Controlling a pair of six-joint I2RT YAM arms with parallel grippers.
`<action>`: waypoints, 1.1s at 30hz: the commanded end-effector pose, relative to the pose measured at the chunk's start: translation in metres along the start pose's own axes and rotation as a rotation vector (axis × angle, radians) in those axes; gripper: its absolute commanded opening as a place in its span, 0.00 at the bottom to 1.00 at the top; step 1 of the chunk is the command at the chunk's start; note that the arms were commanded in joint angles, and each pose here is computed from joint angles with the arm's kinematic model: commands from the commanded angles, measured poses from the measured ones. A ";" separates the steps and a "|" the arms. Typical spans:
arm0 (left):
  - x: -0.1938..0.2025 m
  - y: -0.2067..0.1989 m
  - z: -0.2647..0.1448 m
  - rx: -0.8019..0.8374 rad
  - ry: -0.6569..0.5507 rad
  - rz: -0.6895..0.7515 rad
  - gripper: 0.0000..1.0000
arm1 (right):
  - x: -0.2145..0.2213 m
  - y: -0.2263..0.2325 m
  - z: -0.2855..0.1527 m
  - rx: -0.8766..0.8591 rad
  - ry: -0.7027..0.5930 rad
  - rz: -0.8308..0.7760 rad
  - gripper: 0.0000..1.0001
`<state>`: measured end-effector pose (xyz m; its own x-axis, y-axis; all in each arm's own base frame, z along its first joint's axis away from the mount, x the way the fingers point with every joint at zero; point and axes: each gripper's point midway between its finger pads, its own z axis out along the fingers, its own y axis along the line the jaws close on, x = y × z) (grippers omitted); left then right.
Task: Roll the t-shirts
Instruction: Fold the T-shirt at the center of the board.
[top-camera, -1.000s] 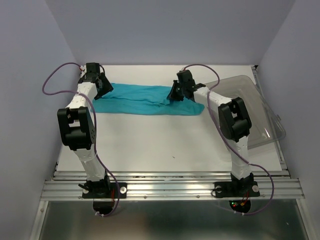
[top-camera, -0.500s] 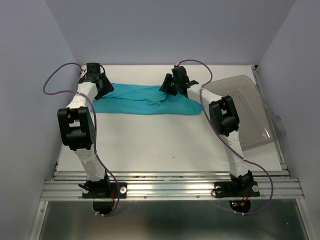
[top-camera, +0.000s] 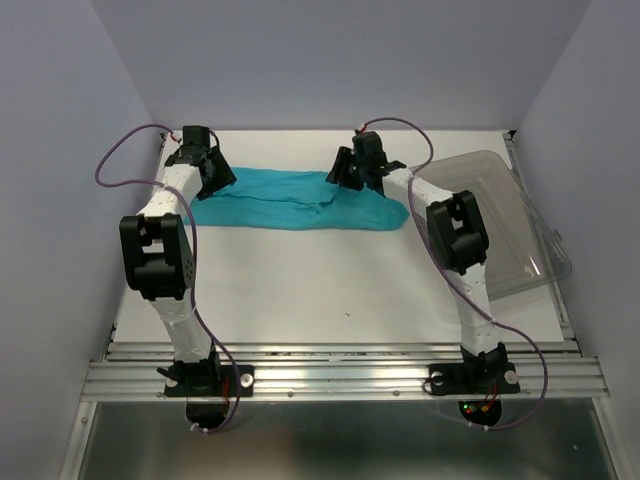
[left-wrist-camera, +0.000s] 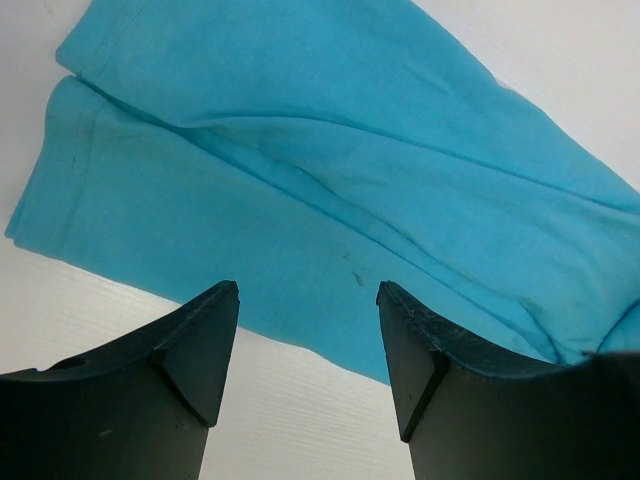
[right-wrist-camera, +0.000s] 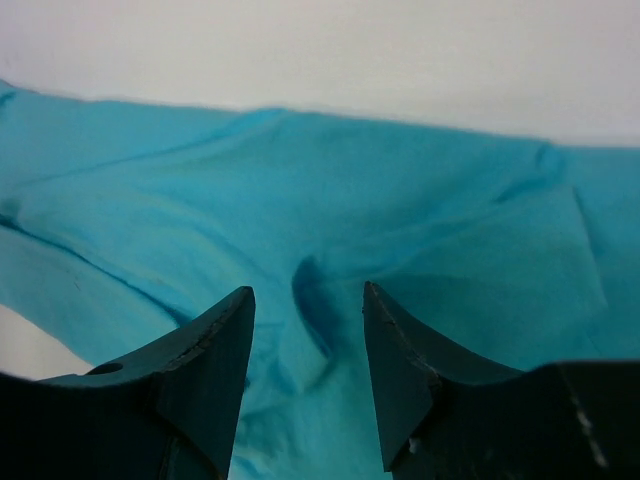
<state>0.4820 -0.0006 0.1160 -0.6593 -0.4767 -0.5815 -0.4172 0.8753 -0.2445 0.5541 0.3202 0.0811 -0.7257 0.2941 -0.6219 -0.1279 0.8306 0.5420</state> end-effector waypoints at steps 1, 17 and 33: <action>0.004 0.001 -0.001 -0.010 0.007 0.016 0.69 | -0.016 0.020 -0.047 -0.061 -0.018 -0.019 0.52; 0.002 0.003 -0.013 -0.014 -0.011 0.007 0.69 | 0.051 0.017 -0.057 -0.067 0.129 -0.017 0.13; -0.005 0.001 -0.012 -0.019 -0.020 0.017 0.69 | 0.057 0.041 -0.026 -0.130 0.160 -0.011 0.11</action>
<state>0.4718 -0.0004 0.1044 -0.6810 -0.4768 -0.5558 -0.4308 0.8746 -0.2224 0.4773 0.3373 0.0546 -0.8493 0.1851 -0.4945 -0.1563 0.8065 0.5702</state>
